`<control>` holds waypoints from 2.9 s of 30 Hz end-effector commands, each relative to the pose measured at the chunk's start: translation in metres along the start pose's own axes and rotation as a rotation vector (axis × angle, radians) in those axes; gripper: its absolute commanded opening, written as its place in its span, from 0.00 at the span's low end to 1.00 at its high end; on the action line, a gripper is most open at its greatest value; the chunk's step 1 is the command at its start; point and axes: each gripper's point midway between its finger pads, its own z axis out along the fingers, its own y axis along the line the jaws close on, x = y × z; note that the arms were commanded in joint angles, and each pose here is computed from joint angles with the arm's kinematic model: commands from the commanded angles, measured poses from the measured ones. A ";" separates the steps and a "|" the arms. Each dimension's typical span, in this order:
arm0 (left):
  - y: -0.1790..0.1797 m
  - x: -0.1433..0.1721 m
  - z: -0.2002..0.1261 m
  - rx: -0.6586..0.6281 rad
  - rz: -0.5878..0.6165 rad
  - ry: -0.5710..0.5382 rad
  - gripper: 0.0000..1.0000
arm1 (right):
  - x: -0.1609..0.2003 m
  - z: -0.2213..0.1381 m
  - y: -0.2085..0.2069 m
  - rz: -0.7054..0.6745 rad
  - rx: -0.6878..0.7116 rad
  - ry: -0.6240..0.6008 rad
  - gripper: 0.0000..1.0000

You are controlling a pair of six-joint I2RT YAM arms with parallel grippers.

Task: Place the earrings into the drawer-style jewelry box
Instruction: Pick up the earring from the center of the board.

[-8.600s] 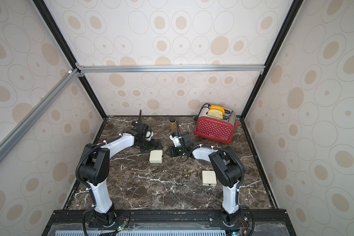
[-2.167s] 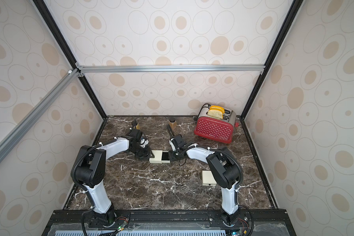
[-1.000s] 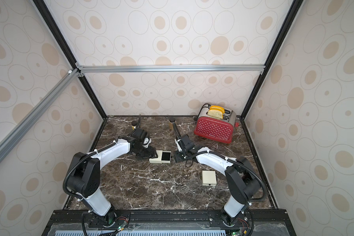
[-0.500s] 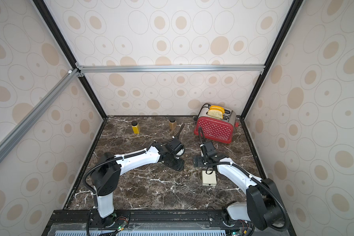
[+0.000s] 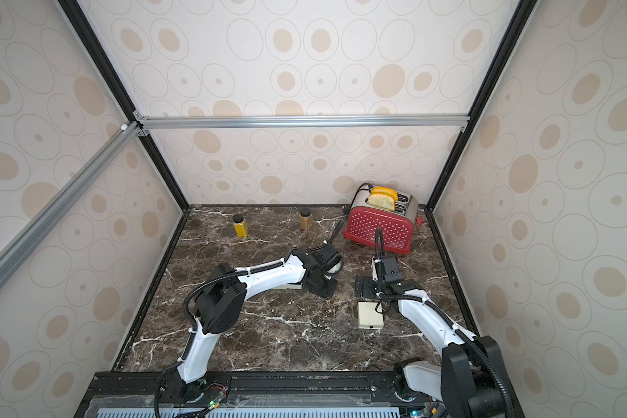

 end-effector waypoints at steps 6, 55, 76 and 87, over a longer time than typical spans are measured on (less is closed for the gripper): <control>-0.006 0.006 0.002 -0.029 0.061 0.040 0.28 | 0.002 0.007 0.001 0.018 -0.023 0.009 0.99; 0.049 -0.061 -0.093 0.679 -0.848 -0.086 0.00 | -0.033 -0.026 0.139 -0.213 -0.771 -0.210 0.79; 0.062 -0.075 -0.131 1.037 -1.002 -0.086 0.00 | -0.071 -0.012 0.195 -0.154 -1.011 -0.260 0.60; 0.061 -0.079 -0.145 1.082 -0.980 -0.124 0.00 | -0.080 -0.017 0.209 -0.160 -1.063 -0.275 0.46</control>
